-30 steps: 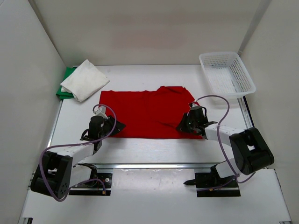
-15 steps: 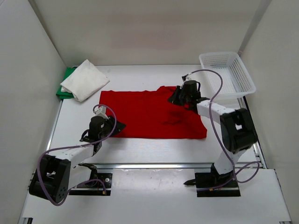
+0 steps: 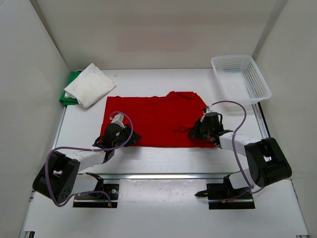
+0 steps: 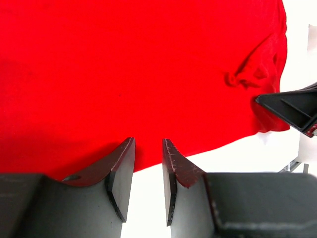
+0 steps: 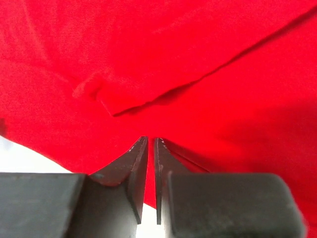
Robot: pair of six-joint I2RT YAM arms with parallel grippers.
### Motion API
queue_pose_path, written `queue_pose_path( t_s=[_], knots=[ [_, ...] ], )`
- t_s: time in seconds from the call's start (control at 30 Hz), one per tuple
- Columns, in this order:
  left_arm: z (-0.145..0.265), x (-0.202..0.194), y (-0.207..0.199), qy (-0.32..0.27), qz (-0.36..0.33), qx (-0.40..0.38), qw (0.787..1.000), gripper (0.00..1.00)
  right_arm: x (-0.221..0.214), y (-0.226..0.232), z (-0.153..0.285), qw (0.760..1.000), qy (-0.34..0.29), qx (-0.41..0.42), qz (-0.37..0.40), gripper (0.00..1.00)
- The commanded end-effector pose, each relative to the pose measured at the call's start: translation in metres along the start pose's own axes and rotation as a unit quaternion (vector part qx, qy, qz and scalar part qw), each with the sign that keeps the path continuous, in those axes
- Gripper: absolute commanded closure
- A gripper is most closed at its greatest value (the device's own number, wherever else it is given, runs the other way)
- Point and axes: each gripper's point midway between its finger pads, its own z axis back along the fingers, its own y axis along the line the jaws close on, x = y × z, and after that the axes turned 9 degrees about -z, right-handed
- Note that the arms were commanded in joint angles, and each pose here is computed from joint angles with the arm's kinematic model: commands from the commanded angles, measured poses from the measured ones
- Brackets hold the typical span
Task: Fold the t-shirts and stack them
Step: Fold the flattened tshirt in 1/3 of the way
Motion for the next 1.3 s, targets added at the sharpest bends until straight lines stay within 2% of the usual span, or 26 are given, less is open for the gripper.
queue_pose_path(
  t_s=[0.0, 0.27, 0.37, 0.43, 0.47, 0.5, 0.57, 0.63, 0.7, 0.73, 0.83, 0.97, 1.07, 1.2, 1.27],
  knots=[
    [0.002, 0.008, -0.007, -0.019, 0.004, -0.016, 1.000, 0.60, 0.020, 0.026, -0.008, 0.999, -0.017, 0.041, 0.020, 0.91],
    [0.009, 0.015, 0.006, -0.034, 0.012, -0.005, 0.999, 0.60, 0.030, 0.039, -0.046, 0.999, 0.004, 0.028, 0.030, 0.98],
    [0.010, 0.020, 0.007, -0.041, 0.008, -0.004, 0.999, 0.60, 0.055, 0.064, -0.062, 0.998, -0.005, 0.053, 0.031, 0.99],
    [0.011, 0.019, 0.008, -0.041, 0.009, -0.001, 0.999, 0.61, 0.089, 0.099, -0.070, 0.996, -0.028, 0.077, 0.043, 1.00],
    [0.011, 0.020, 0.005, -0.039, 0.005, -0.004, 0.999, 0.60, 0.086, 0.099, -0.076, 0.997, -0.010, 0.068, 0.046, 1.00],
    [0.011, 0.019, 0.006, -0.038, 0.005, 0.001, 0.999, 0.61, 0.094, 0.117, -0.077, 0.995, -0.015, 0.080, 0.062, 1.00],
    [0.011, 0.017, 0.007, -0.034, -0.001, 0.003, 0.999, 0.61, 0.094, 0.121, -0.071, 0.994, -0.029, 0.065, 0.086, 1.00],
    [0.010, 0.013, 0.006, -0.033, -0.012, 0.006, 0.999, 0.60, 0.074, 0.103, -0.058, 0.995, -0.027, 0.047, 0.082, 1.00],
    [0.005, 0.014, -0.001, -0.025, -0.025, 0.002, 0.999, 0.59, 0.068, 0.100, -0.032, 0.993, -0.058, 0.070, 0.071, 0.98],
    [0.002, 0.008, -0.003, -0.014, -0.030, 0.000, 0.999, 0.59, 0.045, 0.078, -0.029, 0.996, -0.041, 0.054, 0.061, 0.96],
    [-0.009, 0.000, -0.005, 0.014, -0.050, 0.010, 0.999, 0.59, 0.010, 0.039, -0.015, 0.998, -0.021, 0.018, 0.048, 0.96],
    [-0.012, -0.021, 0.007, 0.057, -0.026, 0.012, 0.998, 0.60, -0.012, -0.013, -0.001, 0.999, -0.008, -0.034, 0.015, 0.98],
    [-0.006, -0.037, 0.017, 0.074, -0.012, 0.017, 0.997, 0.61, -0.029, -0.034, 0.008, 0.998, 0.008, -0.058, 0.005, 0.98],
    [0.014, -0.069, 0.025, 0.104, -0.014, 0.027, 0.994, 0.61, -0.045, -0.033, 0.022, 0.998, 0.026, -0.051, 0.000, 0.99],
    [0.023, -0.067, 0.028, 0.089, -0.015, 0.030, 0.995, 0.60, -0.036, -0.026, 0.027, 0.999, 0.017, -0.036, -0.003, 0.90]
  ],
)
